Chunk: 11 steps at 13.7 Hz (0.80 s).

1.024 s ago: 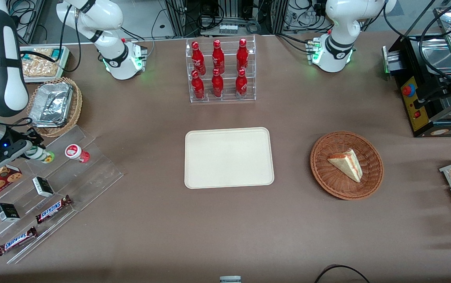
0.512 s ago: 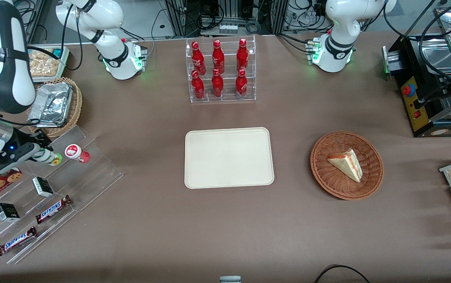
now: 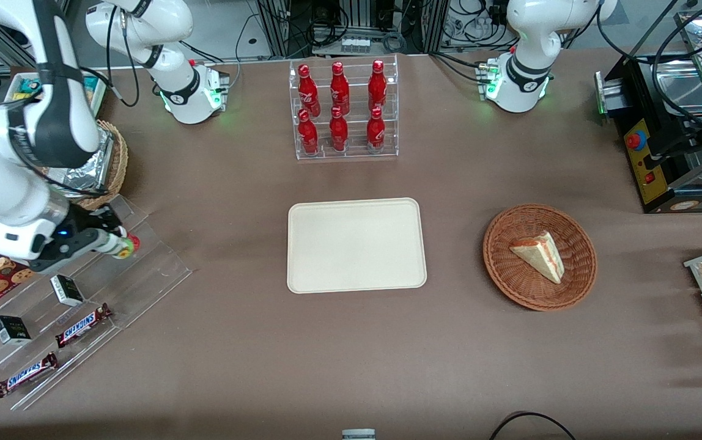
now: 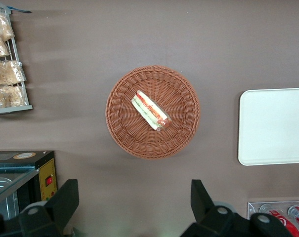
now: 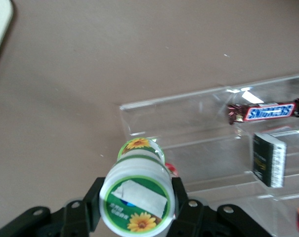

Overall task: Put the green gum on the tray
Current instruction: 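Carry the held gum bottle over the cream tray with the right gripper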

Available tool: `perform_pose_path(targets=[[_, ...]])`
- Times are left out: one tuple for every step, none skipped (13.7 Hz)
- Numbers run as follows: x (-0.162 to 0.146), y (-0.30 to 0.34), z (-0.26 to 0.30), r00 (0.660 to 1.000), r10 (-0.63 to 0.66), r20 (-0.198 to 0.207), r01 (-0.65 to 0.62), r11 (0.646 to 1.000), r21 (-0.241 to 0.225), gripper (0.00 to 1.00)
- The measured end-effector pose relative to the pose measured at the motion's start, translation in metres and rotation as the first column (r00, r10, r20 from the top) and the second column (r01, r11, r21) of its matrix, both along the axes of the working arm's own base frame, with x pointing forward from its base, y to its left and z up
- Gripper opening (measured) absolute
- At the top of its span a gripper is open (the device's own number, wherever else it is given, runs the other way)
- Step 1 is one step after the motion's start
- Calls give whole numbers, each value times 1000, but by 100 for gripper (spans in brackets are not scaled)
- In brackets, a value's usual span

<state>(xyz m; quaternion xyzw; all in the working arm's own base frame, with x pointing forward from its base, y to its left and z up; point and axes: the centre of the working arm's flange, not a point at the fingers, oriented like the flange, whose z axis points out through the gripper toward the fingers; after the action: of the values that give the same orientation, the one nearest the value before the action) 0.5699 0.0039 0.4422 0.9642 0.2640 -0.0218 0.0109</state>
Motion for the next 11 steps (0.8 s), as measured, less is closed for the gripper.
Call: perform_pose_path(targets=[[0, 16, -2, 1000, -8, -2, 8, 1000, -2, 59], [0, 32, -4, 1000, -19, -4, 19, 1000, -3, 59], [0, 48, -5, 999, -32, -5, 32, 999, -5, 59], [1, 64, -8, 999, -48, -6, 48, 999, -7, 59], [2, 81, -13, 998, -65, -11, 65, 998, -10, 59], [3, 99, -20, 996, -87, -18, 86, 996, -13, 59], [3, 118, -29, 994, -110, -21, 110, 994, -17, 59], [4, 136, -37, 991, -130, -21, 129, 991, -23, 59], [4, 155, -45, 988, -150, -19, 150, 988, -28, 59], [4, 171, -50, 985, -173, -18, 172, 985, -33, 59], [4, 186, -54, 980, -196, -17, 196, 980, -35, 59]])
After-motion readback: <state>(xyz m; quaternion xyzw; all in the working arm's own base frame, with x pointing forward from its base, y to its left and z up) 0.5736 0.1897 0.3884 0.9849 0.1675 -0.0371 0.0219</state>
